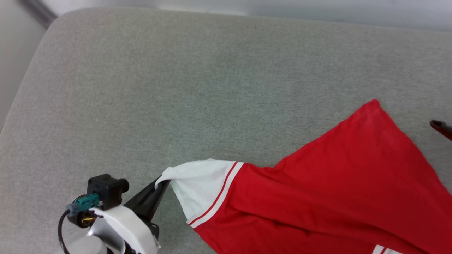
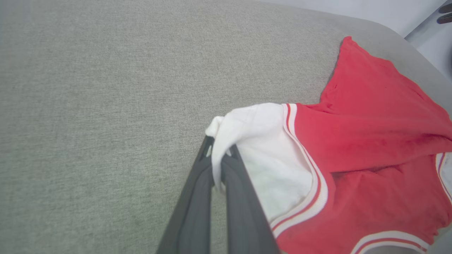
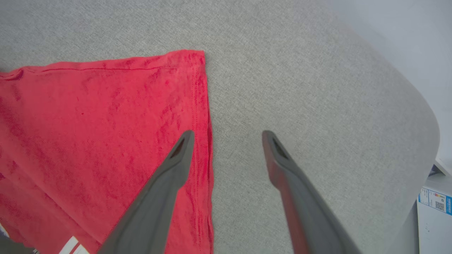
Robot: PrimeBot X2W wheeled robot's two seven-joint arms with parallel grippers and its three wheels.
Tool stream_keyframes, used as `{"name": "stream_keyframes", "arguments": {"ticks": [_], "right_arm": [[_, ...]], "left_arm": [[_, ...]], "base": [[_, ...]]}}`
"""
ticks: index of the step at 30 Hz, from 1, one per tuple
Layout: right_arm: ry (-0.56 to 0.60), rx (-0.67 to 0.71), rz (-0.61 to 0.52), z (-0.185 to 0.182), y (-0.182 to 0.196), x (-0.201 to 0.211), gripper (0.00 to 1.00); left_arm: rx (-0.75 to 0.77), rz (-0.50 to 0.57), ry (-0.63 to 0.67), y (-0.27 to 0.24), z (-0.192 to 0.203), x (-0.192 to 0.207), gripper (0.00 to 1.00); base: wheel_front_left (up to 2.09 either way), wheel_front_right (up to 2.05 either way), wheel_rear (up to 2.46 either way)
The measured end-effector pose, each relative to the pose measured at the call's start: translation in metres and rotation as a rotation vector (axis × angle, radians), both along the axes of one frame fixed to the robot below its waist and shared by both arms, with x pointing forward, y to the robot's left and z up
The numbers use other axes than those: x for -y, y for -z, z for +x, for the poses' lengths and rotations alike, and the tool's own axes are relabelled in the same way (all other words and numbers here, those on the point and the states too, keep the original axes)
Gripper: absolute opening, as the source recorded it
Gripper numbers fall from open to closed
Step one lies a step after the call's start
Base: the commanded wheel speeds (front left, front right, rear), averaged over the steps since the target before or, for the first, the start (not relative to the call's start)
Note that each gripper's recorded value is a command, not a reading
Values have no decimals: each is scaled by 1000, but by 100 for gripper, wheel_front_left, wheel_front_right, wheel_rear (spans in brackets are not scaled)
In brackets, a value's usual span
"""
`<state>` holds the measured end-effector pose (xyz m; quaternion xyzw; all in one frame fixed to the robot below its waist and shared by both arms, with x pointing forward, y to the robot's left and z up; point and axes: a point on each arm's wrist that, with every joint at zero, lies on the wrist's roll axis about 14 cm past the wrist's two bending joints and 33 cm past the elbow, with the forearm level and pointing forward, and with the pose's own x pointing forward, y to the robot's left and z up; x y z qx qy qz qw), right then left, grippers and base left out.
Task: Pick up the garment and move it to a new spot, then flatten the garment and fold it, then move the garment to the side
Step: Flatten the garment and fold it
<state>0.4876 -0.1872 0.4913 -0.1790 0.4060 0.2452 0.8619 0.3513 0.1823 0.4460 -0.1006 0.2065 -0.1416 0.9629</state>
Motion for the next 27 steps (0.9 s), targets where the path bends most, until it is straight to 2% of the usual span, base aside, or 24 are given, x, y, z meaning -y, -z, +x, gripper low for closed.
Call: {"name": "stream_keyframes", "arguments": {"ticks": [6,13,18,23,24,25,27], "right_arm": [[-70,-85,-83,25,32,-37,100],[-71,-172,-115,49,77,-58,100],[-91,-246,-123,45,112,-68,100],[-97,-290,-120,38,127,-67,98],[-98,-294,-117,36,128,-67,23],[-99,-287,-110,36,126,-67,0],[-101,-283,-89,34,124,-69,0]], "left_arm": [[-11,-3,-8,9,8,-1,0],[-35,-9,-23,20,14,-2,0],[-46,-6,-33,27,16,-5,0],[-57,-9,-38,31,16,-6,0],[-57,-9,-38,31,15,-6,0],[-56,-8,-38,31,15,-6,0],[-54,-7,-35,30,15,-5,0]], "base": [[0,0,0],[0,0,0],[0,0,0],[0,0,0],[0,0,0],[0,0,0],[0,0,0]]}}
